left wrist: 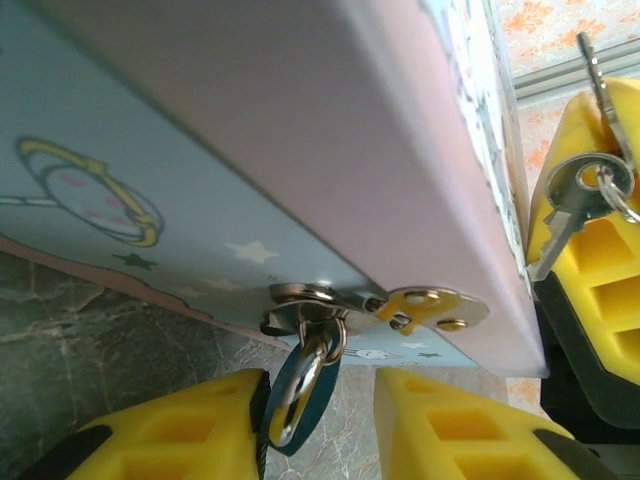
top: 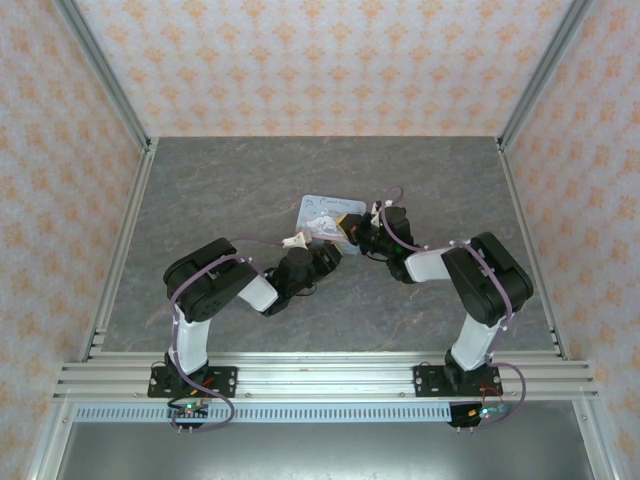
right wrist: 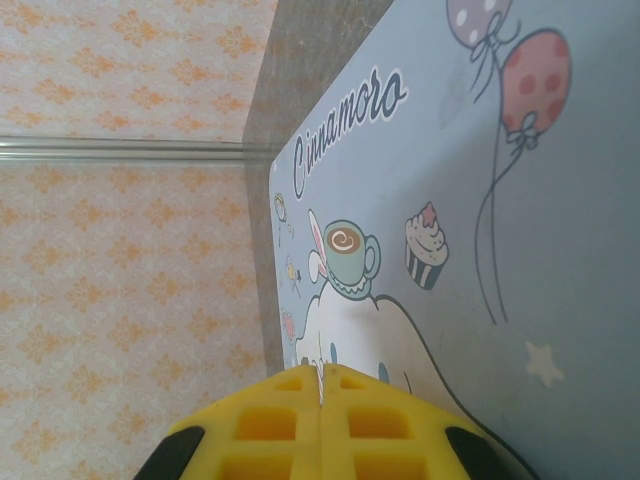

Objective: Unlock the padlock with the key

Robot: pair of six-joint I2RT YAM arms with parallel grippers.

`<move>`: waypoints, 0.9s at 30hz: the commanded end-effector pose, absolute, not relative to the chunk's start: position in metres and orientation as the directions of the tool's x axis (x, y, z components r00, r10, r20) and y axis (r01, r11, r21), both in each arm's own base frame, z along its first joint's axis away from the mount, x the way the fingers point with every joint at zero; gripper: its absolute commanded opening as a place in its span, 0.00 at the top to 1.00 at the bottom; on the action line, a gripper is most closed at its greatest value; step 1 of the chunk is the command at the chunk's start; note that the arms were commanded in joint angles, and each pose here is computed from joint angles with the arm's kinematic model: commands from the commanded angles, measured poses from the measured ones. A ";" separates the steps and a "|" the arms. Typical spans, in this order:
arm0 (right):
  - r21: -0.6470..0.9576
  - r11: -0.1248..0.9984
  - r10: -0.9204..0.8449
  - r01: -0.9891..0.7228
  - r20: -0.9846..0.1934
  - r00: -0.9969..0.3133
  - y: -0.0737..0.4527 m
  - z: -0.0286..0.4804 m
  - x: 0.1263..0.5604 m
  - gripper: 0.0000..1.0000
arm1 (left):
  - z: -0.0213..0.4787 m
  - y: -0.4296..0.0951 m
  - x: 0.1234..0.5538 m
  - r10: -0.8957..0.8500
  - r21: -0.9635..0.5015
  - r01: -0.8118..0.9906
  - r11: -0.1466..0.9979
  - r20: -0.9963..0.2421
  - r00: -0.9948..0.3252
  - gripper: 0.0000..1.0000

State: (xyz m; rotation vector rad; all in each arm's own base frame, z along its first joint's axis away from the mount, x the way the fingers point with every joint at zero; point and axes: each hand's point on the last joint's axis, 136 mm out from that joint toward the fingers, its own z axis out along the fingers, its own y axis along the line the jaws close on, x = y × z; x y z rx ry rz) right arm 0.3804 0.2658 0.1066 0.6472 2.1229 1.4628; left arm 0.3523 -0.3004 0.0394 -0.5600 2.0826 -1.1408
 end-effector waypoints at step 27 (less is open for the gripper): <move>0.927 0.374 0.552 0.021 -0.204 -0.808 0.234 0.147 0.317 1.00 | 0.041 -0.296 0.347 -0.529 -0.842 -0.115 0.527 -0.219 -0.820 1.00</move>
